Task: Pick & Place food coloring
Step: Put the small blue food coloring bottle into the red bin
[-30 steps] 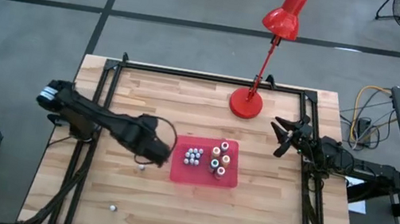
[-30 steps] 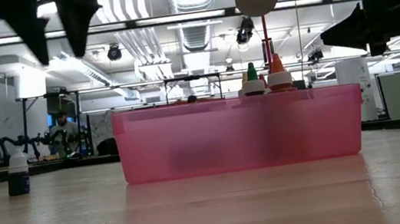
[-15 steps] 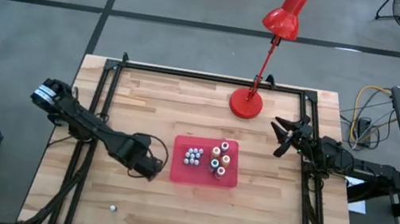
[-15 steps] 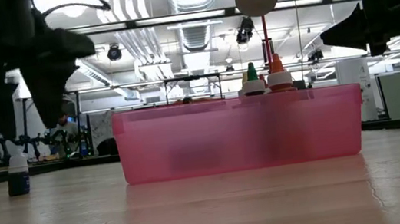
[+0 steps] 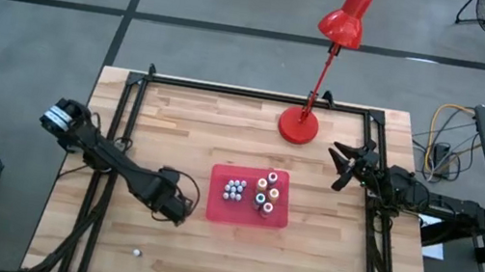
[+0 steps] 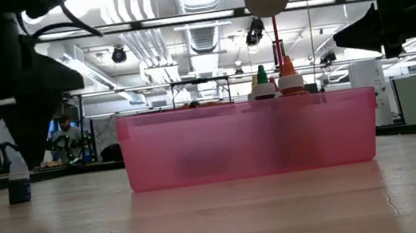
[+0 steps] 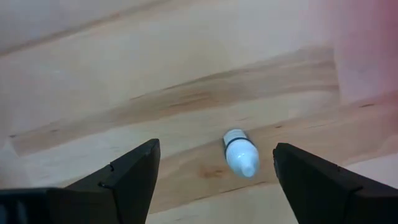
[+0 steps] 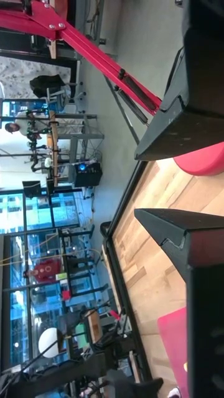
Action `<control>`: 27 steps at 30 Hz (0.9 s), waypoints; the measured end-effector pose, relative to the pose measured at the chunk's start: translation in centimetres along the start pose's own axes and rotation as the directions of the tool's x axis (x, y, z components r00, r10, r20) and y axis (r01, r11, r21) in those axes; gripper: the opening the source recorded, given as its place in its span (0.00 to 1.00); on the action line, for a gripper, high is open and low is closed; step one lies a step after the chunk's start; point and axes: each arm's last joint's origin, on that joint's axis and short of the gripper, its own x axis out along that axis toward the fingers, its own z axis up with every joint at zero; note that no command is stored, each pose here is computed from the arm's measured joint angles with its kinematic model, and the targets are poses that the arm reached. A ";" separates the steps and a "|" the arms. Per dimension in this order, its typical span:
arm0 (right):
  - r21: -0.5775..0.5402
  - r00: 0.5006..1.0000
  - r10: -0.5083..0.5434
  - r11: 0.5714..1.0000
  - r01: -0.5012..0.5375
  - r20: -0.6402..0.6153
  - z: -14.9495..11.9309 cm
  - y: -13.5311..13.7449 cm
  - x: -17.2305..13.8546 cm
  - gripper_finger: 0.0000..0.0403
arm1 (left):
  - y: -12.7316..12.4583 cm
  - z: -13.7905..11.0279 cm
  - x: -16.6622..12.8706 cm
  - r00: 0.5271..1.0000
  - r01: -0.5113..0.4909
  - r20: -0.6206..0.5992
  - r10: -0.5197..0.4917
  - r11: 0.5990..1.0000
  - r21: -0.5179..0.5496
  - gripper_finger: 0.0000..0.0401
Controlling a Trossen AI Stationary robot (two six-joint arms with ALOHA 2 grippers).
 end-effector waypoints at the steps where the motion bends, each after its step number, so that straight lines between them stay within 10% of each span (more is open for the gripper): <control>1: 0.000 1.000 0.000 1.000 0.000 0.000 0.0 0.0 0.0 0.32 | -0.1 -0.2 0.2 1.000 -0.004 0.000 0.004 1.000 0.004 0.71; 17: 0.000 1.000 0.000 1.000 0.000 0.000 0.0 0.0 0.0 0.32 | -1.1 -0.9 1.7 1.000 0.009 -0.002 -0.009 0.999 0.044 0.69; 27: 0.000 1.000 0.000 1.000 0.000 0.000 0.0 0.0 0.0 0.32 | -1.0 -0.9 1.7 1.000 0.004 -0.001 -0.004 0.999 0.032 0.38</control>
